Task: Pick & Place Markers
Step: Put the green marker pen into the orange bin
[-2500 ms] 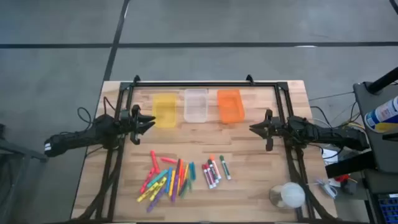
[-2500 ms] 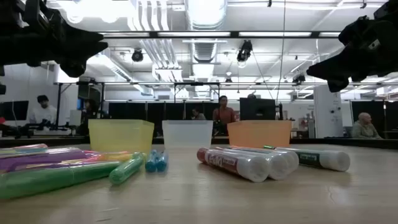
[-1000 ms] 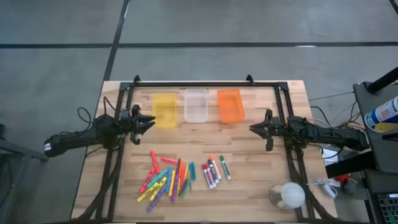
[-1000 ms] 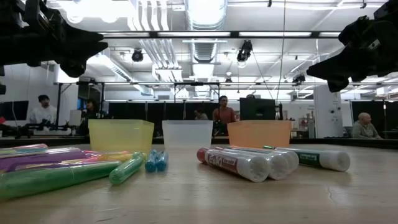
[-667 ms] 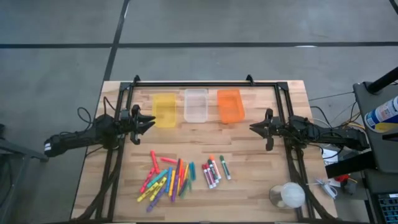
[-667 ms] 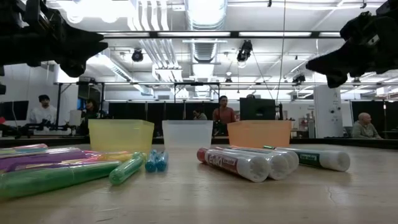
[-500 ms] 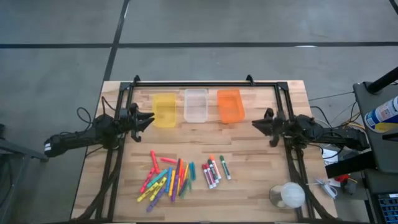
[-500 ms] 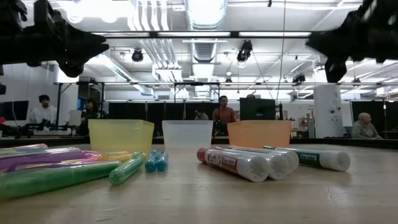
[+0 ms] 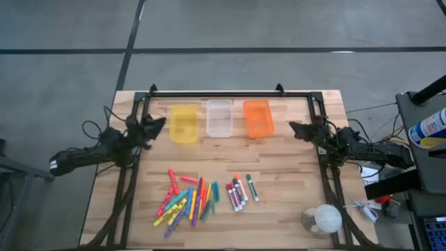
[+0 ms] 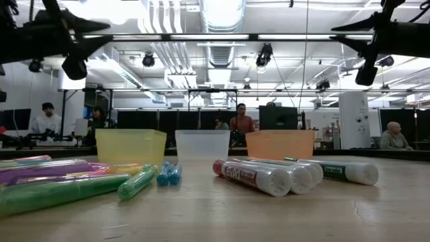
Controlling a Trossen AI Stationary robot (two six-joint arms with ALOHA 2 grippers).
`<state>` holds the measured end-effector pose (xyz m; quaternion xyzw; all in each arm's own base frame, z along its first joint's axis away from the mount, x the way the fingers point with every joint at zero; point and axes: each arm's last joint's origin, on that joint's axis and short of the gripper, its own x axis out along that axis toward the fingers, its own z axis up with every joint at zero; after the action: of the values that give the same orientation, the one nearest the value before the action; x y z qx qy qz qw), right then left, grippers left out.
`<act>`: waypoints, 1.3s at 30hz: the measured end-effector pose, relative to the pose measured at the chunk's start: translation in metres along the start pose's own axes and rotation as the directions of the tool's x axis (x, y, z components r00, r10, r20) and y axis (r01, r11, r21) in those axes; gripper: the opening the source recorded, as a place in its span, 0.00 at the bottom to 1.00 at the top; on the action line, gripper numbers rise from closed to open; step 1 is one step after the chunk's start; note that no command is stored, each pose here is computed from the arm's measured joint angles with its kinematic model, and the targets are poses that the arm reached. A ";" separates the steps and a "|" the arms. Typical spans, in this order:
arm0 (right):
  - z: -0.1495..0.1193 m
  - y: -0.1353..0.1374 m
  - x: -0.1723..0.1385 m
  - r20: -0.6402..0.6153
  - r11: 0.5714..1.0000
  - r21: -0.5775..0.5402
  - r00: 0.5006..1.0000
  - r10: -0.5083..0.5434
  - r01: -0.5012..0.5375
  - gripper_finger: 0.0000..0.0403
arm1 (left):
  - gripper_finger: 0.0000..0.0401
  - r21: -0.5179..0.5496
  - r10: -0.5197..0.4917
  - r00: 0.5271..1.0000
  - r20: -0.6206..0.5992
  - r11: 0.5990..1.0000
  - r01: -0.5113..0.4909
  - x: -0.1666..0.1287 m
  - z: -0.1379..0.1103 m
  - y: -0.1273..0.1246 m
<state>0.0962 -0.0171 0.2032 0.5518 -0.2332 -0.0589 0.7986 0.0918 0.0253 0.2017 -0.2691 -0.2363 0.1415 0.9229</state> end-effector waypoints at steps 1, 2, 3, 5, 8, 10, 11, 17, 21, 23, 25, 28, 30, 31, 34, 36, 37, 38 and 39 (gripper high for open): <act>-0.001 0.000 0.001 -0.011 0.999 0.036 1.000 0.001 -0.001 0.14 | 0.28 -0.075 -0.015 0.999 0.038 0.997 0.017 0.000 0.003 -0.002; -0.002 -0.001 0.002 -0.027 0.998 0.065 1.000 -0.001 0.003 0.14 | 0.28 -0.150 -0.035 0.997 0.074 0.988 0.046 0.000 0.007 -0.004; -0.003 -0.001 0.002 -0.038 0.995 0.095 0.999 -0.007 0.011 0.14 | 0.28 -0.220 -0.059 0.992 0.110 0.972 0.082 -0.001 0.011 -0.006; -0.006 -0.001 0.005 -0.057 0.984 0.172 0.998 -0.028 0.037 0.14 | 0.28 -0.353 -0.099 0.980 0.174 0.922 0.156 -0.002 0.018 -0.010; -0.010 0.009 0.017 -0.133 0.973 0.198 0.987 -0.093 0.118 0.14 | 0.28 -0.492 -0.123 0.970 0.209 0.844 0.213 -0.002 0.025 -0.016; -0.015 0.019 0.029 -0.203 0.965 0.166 0.965 -0.168 0.203 0.14 | 0.28 -0.551 -0.141 0.961 0.238 0.795 0.253 -0.002 0.032 -0.020; -0.018 0.024 0.037 -0.241 0.959 0.139 0.948 -0.210 0.248 0.14 | 0.28 -0.574 -0.146 0.958 0.245 0.775 0.265 -0.002 0.034 -0.021; -0.056 0.048 0.087 -0.554 0.883 -0.118 0.708 -0.438 0.454 0.14 | 0.28 -0.658 -0.154 0.953 0.262 0.694 0.294 -0.001 0.041 -0.026; -0.097 0.053 0.117 -0.645 0.800 -0.322 0.502 -0.576 0.506 0.13 | 0.28 -0.666 -0.142 0.959 0.244 0.694 0.272 0.000 0.039 -0.025; -0.119 0.051 0.130 -0.674 0.754 -0.373 0.400 -0.620 0.540 0.12 | 0.28 -0.686 -0.146 0.958 0.245 0.673 0.278 0.000 0.039 -0.025; -0.140 0.048 0.142 -0.702 0.709 -0.426 0.290 -0.651 0.561 0.09 | 0.28 -0.708 -0.158 0.959 0.235 0.648 0.281 0.000 0.039 -0.025; -0.170 0.044 0.155 -0.703 0.641 -0.488 0.169 -0.691 0.592 0.08 | 0.28 -0.725 -0.175 0.958 0.226 0.627 0.285 0.000 0.039 -0.026; -0.188 0.041 0.163 -0.697 0.596 -0.531 0.090 -0.712 0.602 0.08 | 0.28 -0.726 -0.175 0.958 0.226 0.626 0.285 0.000 0.039 -0.026; -0.195 0.039 0.166 -0.685 0.560 -0.561 0.038 -0.727 0.610 0.10 | 0.28 -0.726 -0.177 0.958 0.225 0.625 0.286 0.000 0.039 -0.026; -0.210 0.028 0.176 -0.621 0.439 -0.645 -0.095 -0.778 0.626 0.16 | 0.28 -0.736 -0.197 0.957 0.213 0.611 0.290 0.000 0.038 -0.027; -0.219 0.021 0.181 -0.574 0.370 -0.694 -0.165 -0.802 0.618 0.22 | 0.28 -0.760 -0.205 0.956 0.210 0.580 0.291 0.000 0.038 -0.027; -0.222 0.017 0.183 -0.552 0.343 -0.717 -0.195 -0.811 0.607 0.25 | 0.28 -0.769 -0.207 0.956 0.208 0.570 0.291 0.000 0.038 -0.027; -0.226 0.013 0.185 -0.532 0.317 -0.737 -0.223 -0.817 0.597 0.28 | 0.28 -0.772 -0.207 0.956 0.208 0.565 0.291 0.000 0.038 -0.027; -0.230 0.009 0.185 -0.510 0.285 -0.753 -0.253 -0.822 0.592 0.31 | 0.28 -0.773 -0.207 0.956 0.208 0.564 0.291 0.000 0.038 -0.027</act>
<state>0.3589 0.1174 0.2030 0.4137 0.6138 -0.2377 0.6289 0.0758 0.0199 0.2453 -0.6084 -0.3529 -0.0977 0.7041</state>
